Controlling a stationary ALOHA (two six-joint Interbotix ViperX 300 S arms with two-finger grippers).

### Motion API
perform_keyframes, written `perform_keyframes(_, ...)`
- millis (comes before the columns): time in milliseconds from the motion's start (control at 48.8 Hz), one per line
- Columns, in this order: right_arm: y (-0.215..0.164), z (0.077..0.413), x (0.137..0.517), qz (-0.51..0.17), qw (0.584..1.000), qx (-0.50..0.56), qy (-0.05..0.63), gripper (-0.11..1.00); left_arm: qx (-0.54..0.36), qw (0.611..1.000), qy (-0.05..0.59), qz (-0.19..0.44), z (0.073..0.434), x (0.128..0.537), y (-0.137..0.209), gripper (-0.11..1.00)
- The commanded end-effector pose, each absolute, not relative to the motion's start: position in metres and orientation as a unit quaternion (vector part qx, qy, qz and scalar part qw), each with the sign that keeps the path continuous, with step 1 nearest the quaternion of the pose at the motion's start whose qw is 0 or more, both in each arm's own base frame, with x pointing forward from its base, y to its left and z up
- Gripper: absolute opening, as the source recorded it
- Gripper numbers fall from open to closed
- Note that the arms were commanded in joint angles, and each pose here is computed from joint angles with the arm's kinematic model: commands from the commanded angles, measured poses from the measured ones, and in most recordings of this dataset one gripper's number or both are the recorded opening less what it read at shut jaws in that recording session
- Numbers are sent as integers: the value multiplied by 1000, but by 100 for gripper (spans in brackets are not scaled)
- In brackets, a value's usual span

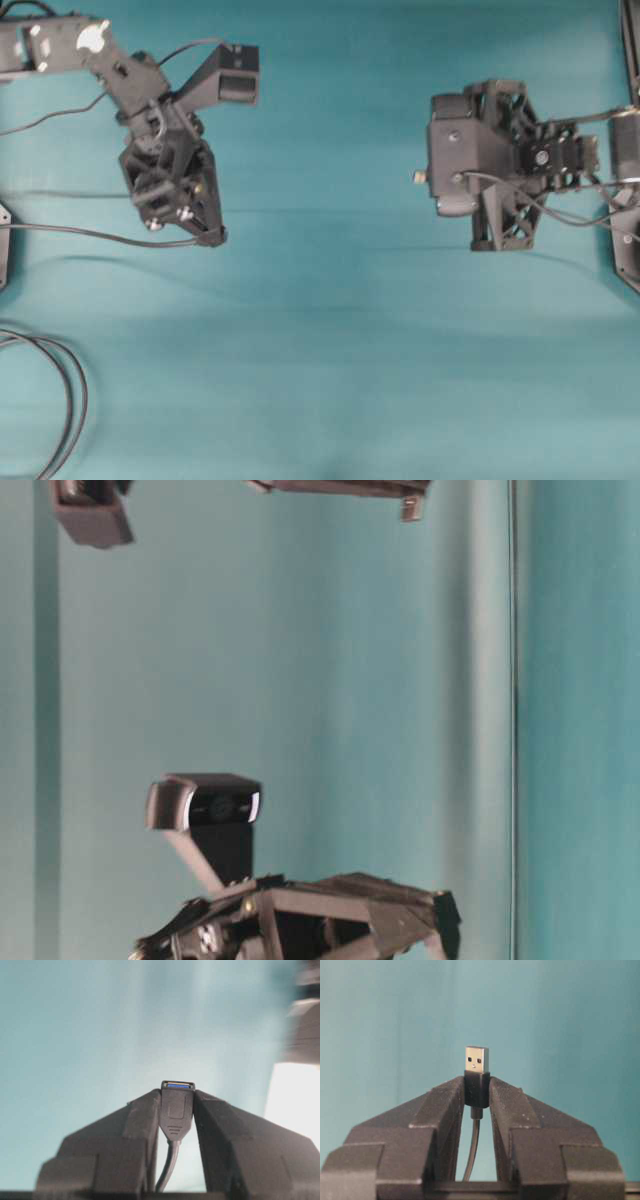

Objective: Insert the USB using both arms.
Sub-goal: 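Lift both cable ends off the table, raising them upward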

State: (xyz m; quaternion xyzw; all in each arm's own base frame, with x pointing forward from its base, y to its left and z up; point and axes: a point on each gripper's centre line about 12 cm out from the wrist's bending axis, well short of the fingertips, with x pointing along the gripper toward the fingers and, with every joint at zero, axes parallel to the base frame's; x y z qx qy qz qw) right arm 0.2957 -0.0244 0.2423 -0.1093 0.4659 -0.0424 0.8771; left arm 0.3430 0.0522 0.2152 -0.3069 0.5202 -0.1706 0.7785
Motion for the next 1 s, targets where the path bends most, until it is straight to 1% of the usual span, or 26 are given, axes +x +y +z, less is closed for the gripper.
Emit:
perform_keyframes(0, -26, 258, 297, -48, 881, -136, 451, 18, -338, 781, 488, -196, 225, 352, 58, 9)
perform_keyframes(123, -23, 255, 295, -43, 870, -184, 456, 18, -390, 761, 468, -223, 224, 359, 69, 9)
perform_keyframes(246, -17, 249, 293, -32, 857, -233, 458, 18, -415, 744, 462, -245, 225, 362, 78, 9)
perform_keyframes(389, -16, 243, 290, -28, 848, -261, 461, 18, -444, 720, 456, -276, 228, 362, 85, 9)
perform_keyframes(512, -18, 237, 287, -29, 835, -288, 468, 18, -472, 694, 456, -296, 222, 361, 90, 9)
perform_keyframes(758, -22, 236, 287, -39, 788, -399, 467, 18, -502, 679, 446, -297, 211, 365, 96, 9)
perform_keyframes(983, -14, 240, 289, -52, 777, -433, 454, 18, -535, 663, 422, -310, 209, 371, 100, 9)
